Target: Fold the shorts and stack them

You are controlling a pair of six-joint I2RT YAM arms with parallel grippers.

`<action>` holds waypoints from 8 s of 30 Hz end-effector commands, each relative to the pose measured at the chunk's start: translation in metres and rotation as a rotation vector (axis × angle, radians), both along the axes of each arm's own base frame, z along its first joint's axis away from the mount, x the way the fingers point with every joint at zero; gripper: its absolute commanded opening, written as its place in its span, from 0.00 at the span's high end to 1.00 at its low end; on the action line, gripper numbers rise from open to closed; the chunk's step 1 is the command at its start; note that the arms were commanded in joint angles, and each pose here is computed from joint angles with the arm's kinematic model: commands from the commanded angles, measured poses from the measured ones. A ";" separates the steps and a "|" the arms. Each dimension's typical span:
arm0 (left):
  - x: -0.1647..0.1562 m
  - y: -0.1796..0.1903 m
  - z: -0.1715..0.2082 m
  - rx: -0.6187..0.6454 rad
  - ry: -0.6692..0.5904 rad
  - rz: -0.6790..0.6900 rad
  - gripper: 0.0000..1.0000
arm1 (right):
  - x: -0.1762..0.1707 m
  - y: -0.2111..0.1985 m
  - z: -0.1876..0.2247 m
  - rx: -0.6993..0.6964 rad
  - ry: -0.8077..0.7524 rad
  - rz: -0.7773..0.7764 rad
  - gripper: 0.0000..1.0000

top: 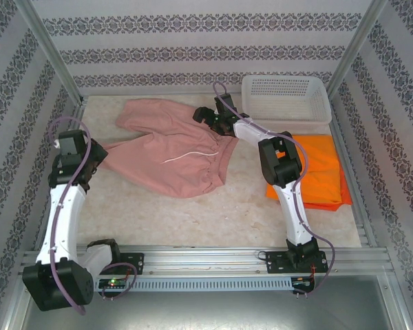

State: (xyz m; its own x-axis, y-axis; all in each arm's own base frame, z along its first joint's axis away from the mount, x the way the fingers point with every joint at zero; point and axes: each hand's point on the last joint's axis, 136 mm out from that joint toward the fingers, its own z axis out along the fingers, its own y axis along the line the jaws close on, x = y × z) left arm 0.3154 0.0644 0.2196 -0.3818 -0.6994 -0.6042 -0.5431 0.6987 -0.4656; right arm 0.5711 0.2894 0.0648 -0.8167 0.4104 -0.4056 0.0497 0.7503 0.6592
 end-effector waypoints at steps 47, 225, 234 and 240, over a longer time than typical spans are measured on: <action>-0.044 0.070 -0.187 -0.510 0.260 0.412 0.51 | -0.223 -0.073 0.110 0.160 -0.203 0.044 0.02; -0.030 0.024 0.130 0.032 -0.401 0.071 1.00 | -0.232 -0.101 0.182 0.130 -0.370 0.113 1.00; 0.039 0.034 0.149 -0.018 -0.397 0.003 1.00 | -0.180 -0.120 0.186 0.148 -0.315 -0.007 1.00; 0.092 0.034 0.141 -0.010 -0.358 -0.041 1.00 | -0.151 -0.120 0.171 0.175 -0.260 -0.030 1.00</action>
